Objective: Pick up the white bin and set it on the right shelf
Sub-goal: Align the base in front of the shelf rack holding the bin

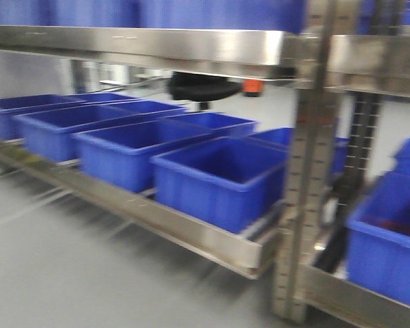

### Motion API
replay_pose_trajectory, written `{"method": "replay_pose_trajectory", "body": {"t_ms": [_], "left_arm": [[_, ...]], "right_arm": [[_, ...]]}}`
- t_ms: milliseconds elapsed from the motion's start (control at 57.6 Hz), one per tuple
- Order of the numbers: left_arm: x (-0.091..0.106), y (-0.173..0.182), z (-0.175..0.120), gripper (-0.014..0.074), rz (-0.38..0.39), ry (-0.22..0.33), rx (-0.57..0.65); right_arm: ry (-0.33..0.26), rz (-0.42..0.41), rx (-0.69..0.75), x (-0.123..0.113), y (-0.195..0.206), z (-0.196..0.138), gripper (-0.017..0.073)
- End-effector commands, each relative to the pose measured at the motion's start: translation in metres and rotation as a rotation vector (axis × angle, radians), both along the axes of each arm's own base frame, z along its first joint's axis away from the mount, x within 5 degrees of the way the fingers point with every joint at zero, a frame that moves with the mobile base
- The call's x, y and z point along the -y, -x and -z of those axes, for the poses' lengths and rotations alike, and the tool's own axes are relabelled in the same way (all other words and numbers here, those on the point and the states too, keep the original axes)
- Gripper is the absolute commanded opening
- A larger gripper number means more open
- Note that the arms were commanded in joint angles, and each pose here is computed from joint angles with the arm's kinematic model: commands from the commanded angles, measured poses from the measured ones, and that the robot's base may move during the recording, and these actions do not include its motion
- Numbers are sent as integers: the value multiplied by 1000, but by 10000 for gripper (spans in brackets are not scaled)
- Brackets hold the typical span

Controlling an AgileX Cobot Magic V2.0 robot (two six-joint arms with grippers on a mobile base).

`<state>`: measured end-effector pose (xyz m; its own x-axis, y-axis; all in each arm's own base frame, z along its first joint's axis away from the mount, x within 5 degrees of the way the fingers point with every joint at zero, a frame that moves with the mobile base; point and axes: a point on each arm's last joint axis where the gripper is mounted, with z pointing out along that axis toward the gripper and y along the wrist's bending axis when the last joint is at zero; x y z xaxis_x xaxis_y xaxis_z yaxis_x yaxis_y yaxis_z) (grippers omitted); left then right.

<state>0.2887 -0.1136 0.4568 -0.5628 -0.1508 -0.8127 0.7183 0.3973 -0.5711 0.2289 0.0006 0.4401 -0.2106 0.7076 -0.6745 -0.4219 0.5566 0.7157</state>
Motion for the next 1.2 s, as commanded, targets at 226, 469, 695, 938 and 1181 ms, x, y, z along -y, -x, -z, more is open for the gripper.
{"method": "replay_pose_trajectory", "body": {"t_ms": [226,469,695,938,1181], "left_arm": [[19,51,-26,-127,346,53,87],[19,51,-26,-127,346,53,87],[19,51,-26,-127,346,53,87],[19,51,-26,-127,346,53,87],[19,51,-26,-127,346,53,87]], "right_arm": [[15,-255,121,-26,23,-22,70],[15,-255,121,-26,23,-22,70],[15,-255,121,-26,23,-22,70],[15,-255,121,-26,23,-22,70],[15,-255,121,-26,23,-22,70]]}}
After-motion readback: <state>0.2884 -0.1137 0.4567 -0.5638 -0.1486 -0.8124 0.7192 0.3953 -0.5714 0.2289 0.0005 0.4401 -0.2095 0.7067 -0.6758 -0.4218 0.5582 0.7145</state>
